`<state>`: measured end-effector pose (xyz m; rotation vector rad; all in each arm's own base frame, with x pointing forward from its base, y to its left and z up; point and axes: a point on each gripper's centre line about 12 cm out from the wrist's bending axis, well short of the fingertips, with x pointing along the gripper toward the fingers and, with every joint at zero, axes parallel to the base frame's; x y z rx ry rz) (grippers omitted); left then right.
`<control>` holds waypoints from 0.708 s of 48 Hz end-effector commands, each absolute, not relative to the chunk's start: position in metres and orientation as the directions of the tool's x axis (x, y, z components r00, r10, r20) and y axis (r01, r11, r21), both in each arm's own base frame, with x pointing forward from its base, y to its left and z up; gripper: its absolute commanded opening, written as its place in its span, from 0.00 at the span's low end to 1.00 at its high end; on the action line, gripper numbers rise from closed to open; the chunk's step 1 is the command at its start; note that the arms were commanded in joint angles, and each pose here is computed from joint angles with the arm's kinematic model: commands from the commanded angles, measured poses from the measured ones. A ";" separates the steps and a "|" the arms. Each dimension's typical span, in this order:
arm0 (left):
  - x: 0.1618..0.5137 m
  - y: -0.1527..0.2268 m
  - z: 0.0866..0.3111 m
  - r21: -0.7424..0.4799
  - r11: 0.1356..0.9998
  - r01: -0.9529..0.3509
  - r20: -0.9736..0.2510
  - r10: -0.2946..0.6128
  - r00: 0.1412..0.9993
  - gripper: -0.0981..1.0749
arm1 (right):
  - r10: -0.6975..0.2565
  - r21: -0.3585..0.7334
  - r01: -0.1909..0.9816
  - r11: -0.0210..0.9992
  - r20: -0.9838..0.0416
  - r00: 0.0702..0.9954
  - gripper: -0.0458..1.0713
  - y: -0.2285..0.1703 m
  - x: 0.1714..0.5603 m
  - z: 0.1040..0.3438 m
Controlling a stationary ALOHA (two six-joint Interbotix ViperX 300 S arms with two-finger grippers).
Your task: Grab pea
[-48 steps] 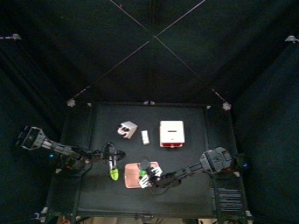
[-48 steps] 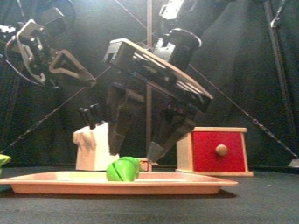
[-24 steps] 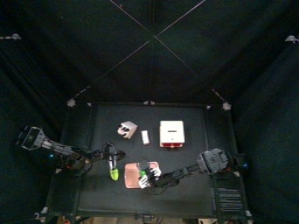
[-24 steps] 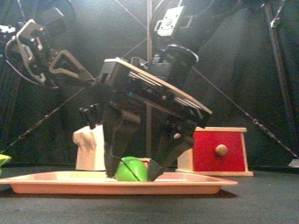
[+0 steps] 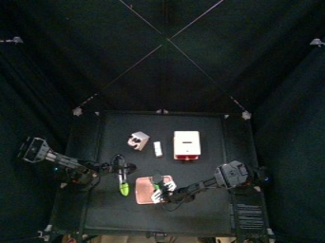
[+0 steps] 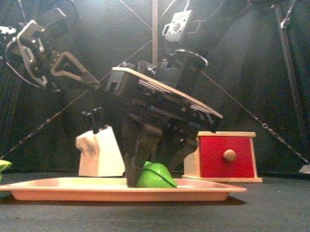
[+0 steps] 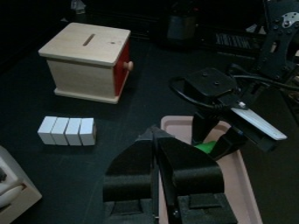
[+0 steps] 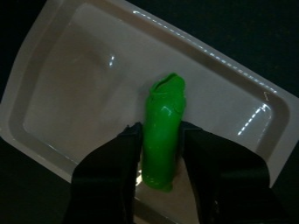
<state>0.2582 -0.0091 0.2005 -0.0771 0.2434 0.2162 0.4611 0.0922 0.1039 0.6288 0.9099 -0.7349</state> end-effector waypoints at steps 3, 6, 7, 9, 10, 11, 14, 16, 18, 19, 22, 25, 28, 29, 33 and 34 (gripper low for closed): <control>0.260 -0.007 0.204 -0.048 0.972 -0.229 -0.234 0.212 0.949 0.41 | -0.290 0.221 0.779 0.587 -0.841 0.457 0.67 0.085 0.458 0.139; 0.260 -0.005 0.204 -0.045 0.971 -0.234 -0.235 0.218 0.947 0.41 | -0.291 0.227 0.778 0.587 -0.837 0.463 0.67 0.084 0.453 0.145; 0.259 -0.005 0.203 -0.044 0.971 -0.236 -0.237 0.219 0.946 0.41 | -0.291 0.227 0.778 0.587 -0.837 0.463 0.67 0.083 0.452 0.146; 0.259 -0.004 0.203 -0.042 0.970 -0.240 -0.238 0.223 0.945 0.41 | -0.292 0.228 0.778 0.586 -0.836 0.465 0.67 0.082 0.449 0.148; 0.259 -0.003 0.203 -0.045 0.969 -0.244 -0.238 0.227 0.944 0.41 | -0.292 0.230 0.777 0.587 -0.834 0.467 0.67 0.082 0.448 0.149; 0.259 -0.002 0.203 -0.044 0.969 -0.244 -0.238 0.228 0.944 0.41 | -0.292 0.232 0.777 0.585 -0.834 0.469 0.67 0.082 0.447 0.150; 0.259 -0.001 0.203 -0.043 0.967 -0.250 -0.236 0.233 0.943 0.41 | -0.291 0.232 0.778 0.584 -0.834 0.468 0.67 0.083 0.443 0.151; 0.260 -0.001 0.204 -0.044 0.967 -0.250 -0.233 0.233 0.944 0.41 | -0.291 0.233 0.779 0.582 -0.835 0.467 0.67 0.083 0.442 0.152; 0.260 -0.001 0.205 -0.043 0.968 -0.248 -0.231 0.232 0.945 0.41 | -0.289 0.232 0.779 0.583 -0.836 0.466 0.67 0.083 0.441 0.151; 0.260 -0.001 0.205 -0.042 0.968 -0.248 -0.231 0.233 0.945 0.41 | -0.289 0.231 0.780 0.582 -0.837 0.464 0.67 0.083 0.440 0.151; 0.261 -0.001 0.205 -0.042 0.968 -0.247 -0.228 0.231 0.946 0.41 | -0.287 0.232 0.780 0.581 -0.838 0.463 0.67 0.084 0.439 0.151; 0.261 -0.001 0.206 -0.042 0.968 -0.247 -0.227 0.231 0.946 0.41 | -0.287 0.231 0.779 0.582 -0.839 0.463 0.66 0.085 0.439 0.150; 0.261 -0.001 0.206 -0.042 0.968 -0.247 -0.227 0.231 0.946 0.41 | -0.288 0.229 0.779 0.584 -0.838 0.463 0.66 0.084 0.439 0.150; 0.261 -0.001 0.206 -0.042 0.968 -0.247 -0.227 0.231 0.946 0.41 | -0.289 0.228 0.778 0.585 -0.838 0.463 0.66 0.084 0.439 0.150; 0.261 -0.001 0.205 -0.043 0.968 -0.247 -0.228 0.231 0.946 0.41 | -0.291 0.226 0.779 0.585 -0.838 0.461 0.66 0.084 0.437 0.150; 0.261 -0.001 0.205 -0.043 0.968 -0.247 -0.228 0.231 0.946 0.41 | -0.291 0.224 0.779 0.585 -0.839 0.460 0.66 0.083 0.436 0.150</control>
